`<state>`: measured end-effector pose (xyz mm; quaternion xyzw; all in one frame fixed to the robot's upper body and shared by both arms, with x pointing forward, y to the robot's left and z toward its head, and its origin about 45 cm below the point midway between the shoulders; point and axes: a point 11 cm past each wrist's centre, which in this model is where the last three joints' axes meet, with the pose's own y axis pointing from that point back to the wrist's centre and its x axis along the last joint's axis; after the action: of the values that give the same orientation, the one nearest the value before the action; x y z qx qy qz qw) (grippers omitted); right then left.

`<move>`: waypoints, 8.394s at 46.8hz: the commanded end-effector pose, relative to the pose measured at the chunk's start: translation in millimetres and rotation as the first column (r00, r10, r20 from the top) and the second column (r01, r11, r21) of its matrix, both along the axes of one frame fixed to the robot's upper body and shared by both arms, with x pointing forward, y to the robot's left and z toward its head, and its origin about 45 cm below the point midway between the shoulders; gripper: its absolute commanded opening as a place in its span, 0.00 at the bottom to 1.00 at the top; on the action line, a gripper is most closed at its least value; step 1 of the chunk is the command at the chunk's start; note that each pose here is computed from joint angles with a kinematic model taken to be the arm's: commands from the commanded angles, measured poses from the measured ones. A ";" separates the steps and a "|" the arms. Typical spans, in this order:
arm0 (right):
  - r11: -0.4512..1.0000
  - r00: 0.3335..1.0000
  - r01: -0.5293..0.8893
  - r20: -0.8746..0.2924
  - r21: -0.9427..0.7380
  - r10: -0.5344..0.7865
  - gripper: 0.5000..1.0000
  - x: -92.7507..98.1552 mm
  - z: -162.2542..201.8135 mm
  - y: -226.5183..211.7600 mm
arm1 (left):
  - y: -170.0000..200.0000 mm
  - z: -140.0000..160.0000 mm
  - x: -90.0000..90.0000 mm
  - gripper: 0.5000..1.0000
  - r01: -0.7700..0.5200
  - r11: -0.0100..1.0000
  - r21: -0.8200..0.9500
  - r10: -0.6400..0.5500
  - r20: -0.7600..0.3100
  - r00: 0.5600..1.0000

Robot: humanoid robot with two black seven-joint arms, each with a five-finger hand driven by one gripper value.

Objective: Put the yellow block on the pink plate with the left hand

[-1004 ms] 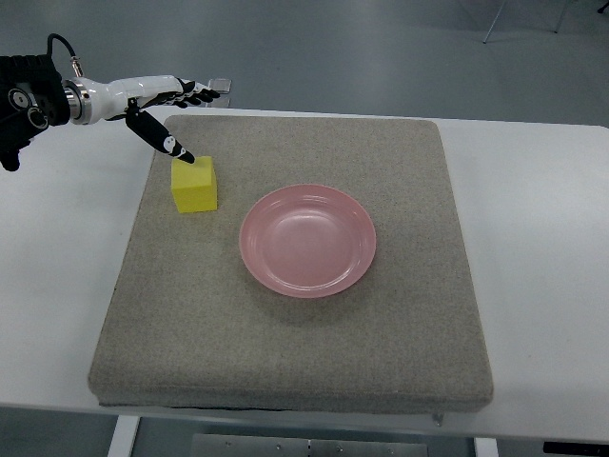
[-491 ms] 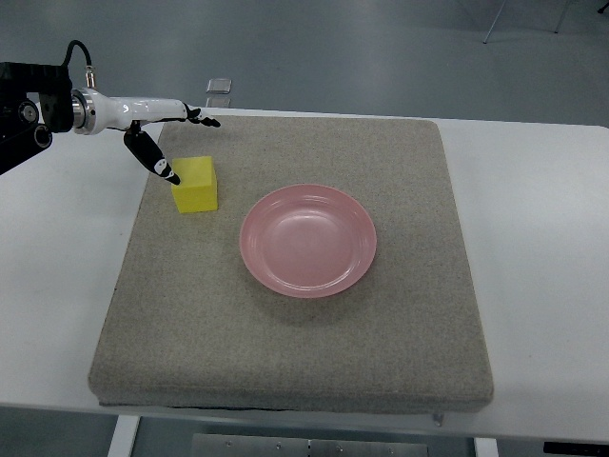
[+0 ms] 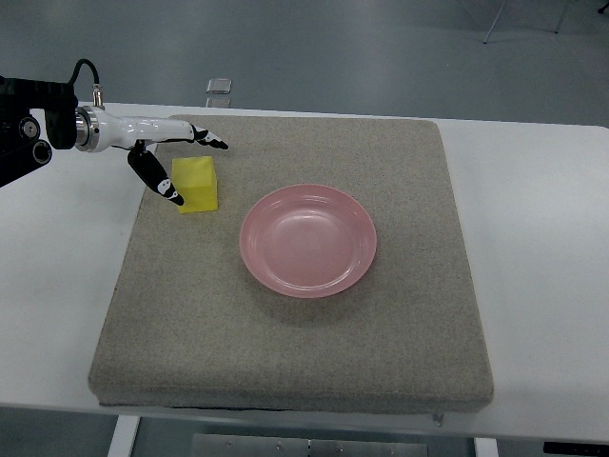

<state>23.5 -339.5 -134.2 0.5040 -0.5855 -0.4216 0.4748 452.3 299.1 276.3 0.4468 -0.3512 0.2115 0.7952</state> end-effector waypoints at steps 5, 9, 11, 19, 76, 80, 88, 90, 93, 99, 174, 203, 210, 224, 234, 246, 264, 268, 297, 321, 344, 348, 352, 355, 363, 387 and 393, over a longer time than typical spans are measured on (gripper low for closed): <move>1.000 1.000 0.001 0.000 0.000 -0.001 0.85 0.2 0.0 0.0 | 0.9 0.0 0.9 0.98 -0.009 1.000 -0.009 0.009 0.003 1.000; 1.000 1.000 -0.002 0.000 0.000 0.002 0.85 0.1 0.0 0.0 | 2.6 -3.4 0.3 0.98 -0.015 1.000 -0.009 0.015 0.000 1.000; 1.000 1.000 -0.001 0.000 0.000 0.001 0.85 0.2 0.0 0.0 | 3.5 -5.8 -0.2 0.98 -0.018 1.000 -0.010 0.018 -0.003 1.000; 1.000 1.000 0.001 -0.001 0.000 -0.001 0.85 -0.7 -0.1 0.0 | 3.8 -10.7 -1.5 0.98 -0.020 1.000 -0.007 0.020 -0.014 1.000; 1.000 1.000 -0.001 0.000 0.000 0.001 0.85 0.1 0.0 0.0 | 10.4 -22.7 1.8 0.00 -0.049 0.999 0.006 0.049 0.003 0.999; 1.000 1.000 -0.001 0.000 0.000 0.001 0.85 0.1 0.0 0.0 | 9.8 -19.2 3.8 0.00 -0.050 0.999 0.001 0.050 0.020 0.999; 1.000 1.000 0.001 0.000 0.000 -0.001 0.85 0.2 0.0 0.0 | 6.4 -14.0 6.2 0.00 -0.046 0.999 -0.006 0.046 0.043 0.998; 1.000 1.000 -0.001 0.000 0.000 0.001 0.85 0.1 0.0 0.0 | 4.6 -9.9 7.4 0.00 -0.043 0.999 -0.013 0.043 0.051 0.998; 1.000 1.000 -0.001 0.000 0.000 0.001 0.85 0.1 0.0 0.0 | 1.4 -4.0 9.5 0.00 -0.038 0.999 -0.023 0.039 0.065 0.997; 1.000 1.000 -0.001 0.000 0.000 0.001 0.85 0.1 0.0 0.0 | -6.9 8.8 13.2 0.00 -0.022 0.999 -0.042 0.025 0.088 0.996; 1.000 1.000 -0.002 0.000 0.000 0.002 0.85 0.1 0.0 0.0 | -149.1 -17.7 -28.8 0.00 0.367 0.930 -0.026 -0.366 0.031 0.930; 1.000 1.000 -0.002 0.000 0.000 0.002 0.85 0.1 0.0 0.0 | -147.3 -24.2 -31.2 0.86 0.352 0.935 -0.052 -0.351 0.013 0.936; 1.000 1.000 -0.001 0.000 0.000 0.001 0.85 0.1 0.0 0.0 | -147.3 -24.0 -30.9 0.96 0.351 0.935 -0.050 -0.351 0.014 0.936; 1.000 1.000 -0.001 0.000 0.000 0.001 0.85 0.1 0.0 0.0 | -135.7 -8.3 -15.4 0.98 0.306 0.951 -0.048 -0.303 0.057 0.951; 1.000 1.000 -0.001 0.000 0.000 0.001 0.85 0.2 0.0 0.0 | -90.8 6.3 13.0 0.98 0.168 0.985 -0.032 -0.164 0.108 0.981; 1.000 1.000 -0.001 0.000 0.000 0.001 0.85 0.2 0.0 0.0 | -50.3 14.9 33.6 0.97 0.033 0.999 -0.035 -0.028 0.142 0.989; 1.000 1.000 -0.001 0.000 0.000 0.001 0.85 0.1 0.0 0.0 | -14.1 10.6 47.3 0.96 -0.118 0.988 -0.097 0.136 0.212 0.968; 1.000 1.000 0.001 -0.001 0.000 -0.001 0.85 -0.7 -0.1 0.0 | -3.8 16.5 53.0 0.96 -0.179 0.970 -0.166 0.215 0.238 0.947; 1.000 1.000 0.001 0.000 0.000 -0.001 0.85 0.2 0.0 0.0 | 13.9 -12.7 54.4 0.92 -0.396 0.678 -0.619 0.536 0.047 0.843; 1.000 1.000 0.001 0.000 0.000 -0.001 0.85 0.2 0.0 0.0 | 32.6 -30.2 53.1 0.95 -0.503 0.274 -0.819 0.677 -0.207 0.706; 1.000 1.000 -0.001 0.000 0.000 0.001 0.85 0.1 0.0 0.0 | 37.2 -45.6 57.4 0.92 -0.583 -0.006 -0.813 0.689 -0.426 0.586; 1.000 1.000 -0.002 0.000 0.000 0.002 0.85 0.1 0.0 0.0 | 30.4 -53.9 58.0 0.89 -0.629 -0.023 -0.777 0.684 -0.471 0.557; 1.000 1.000 -0.001 0.000 0.000 0.001 0.85 0.1 0.0 0.0 | 29.0 -54.2 58.1 0.89 -0.629 -0.062 -0.775 0.667 -0.501 0.552; 1.000 1.000 -0.001 0.000 0.000 0.001 0.85 0.1 0.0 0.0 | 28.8 -52.0 58.8 0.89 -0.618 -0.123 -0.776 0.635 -0.540 0.552; 1.000 1.000 0.001 0.000 0.000 -0.001 0.85 0.2 0.0 0.0 | 30.2 -38.1 62.2 0.89 -0.559 -0.231 -0.796 0.553 -0.580 0.597; 1.000 1.000 -0.002 0.000 0.000 0.002 0.85 0.1 0.0 0.0 | 43.9 -25.5 62.1 0.98 -0.500 -0.340 -0.796 0.486 -0.604 0.632; 1.000 1.000 0.001 0.000 0.000 -0.001 0.85 0.2 0.0 0.0 | 42.8 -25.5 62.3 0.98 -0.499 -0.347 -0.794 0.482 -0.607 0.632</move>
<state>23.4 -339.5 -134.2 0.5043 -0.5852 -0.4215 0.4749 514.5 342.9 251.0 -0.1466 0.1417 0.7051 0.6791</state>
